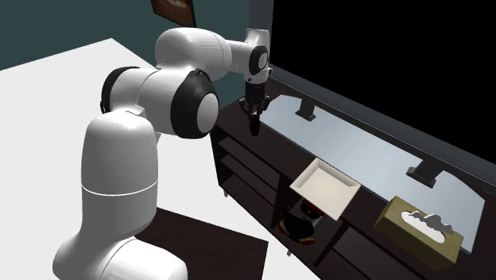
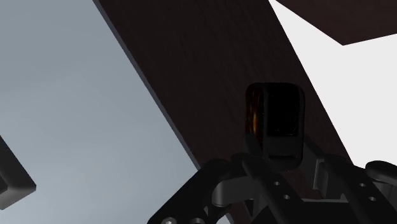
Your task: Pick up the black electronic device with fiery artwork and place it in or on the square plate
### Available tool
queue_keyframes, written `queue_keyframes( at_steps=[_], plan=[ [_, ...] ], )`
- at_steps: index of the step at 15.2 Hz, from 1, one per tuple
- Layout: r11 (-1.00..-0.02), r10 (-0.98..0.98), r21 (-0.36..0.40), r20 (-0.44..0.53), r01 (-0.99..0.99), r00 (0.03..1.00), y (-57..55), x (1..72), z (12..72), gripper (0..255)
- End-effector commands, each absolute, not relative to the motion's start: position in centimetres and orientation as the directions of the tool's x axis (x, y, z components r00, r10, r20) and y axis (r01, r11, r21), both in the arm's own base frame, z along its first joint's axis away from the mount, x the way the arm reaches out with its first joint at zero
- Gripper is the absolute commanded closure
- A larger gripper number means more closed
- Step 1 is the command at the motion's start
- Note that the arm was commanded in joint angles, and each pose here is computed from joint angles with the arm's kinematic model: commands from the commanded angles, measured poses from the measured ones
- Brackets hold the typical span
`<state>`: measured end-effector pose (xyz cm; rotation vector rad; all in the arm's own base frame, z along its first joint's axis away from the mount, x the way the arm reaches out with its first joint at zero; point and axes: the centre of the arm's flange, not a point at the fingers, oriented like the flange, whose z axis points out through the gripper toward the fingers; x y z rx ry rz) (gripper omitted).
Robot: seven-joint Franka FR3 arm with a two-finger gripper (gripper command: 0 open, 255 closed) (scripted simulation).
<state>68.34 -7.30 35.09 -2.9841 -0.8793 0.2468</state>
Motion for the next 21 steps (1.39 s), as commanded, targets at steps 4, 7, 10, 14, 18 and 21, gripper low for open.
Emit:
queue_keyframes(
  at_steps=[4,7,10,14,18,21],
  plan=[
    [-0.841,0.541,-0.065,-0.146,0.537,0.829,-7.3,68.3,37.8,255],
    [-0.841,0.541,-0.065,-0.146,0.537,0.829,-7.3,68.3,39.3,255],
    [-0.748,0.663,-0.065,-0.122,0.661,0.738,-7.2,67.4,37.7,0],
    [-0.224,0.974,-0.035,-0.038,0.974,0.223,-8.6,63.8,33.3,0],
    [0.099,0.995,0.001,-0.005,0.995,-0.099,-10.0,62.6,30.2,0],
    [0.099,0.995,0.001,-0.005,0.995,-0.099,-10.0,62.6,28.6,0]
  ],
)
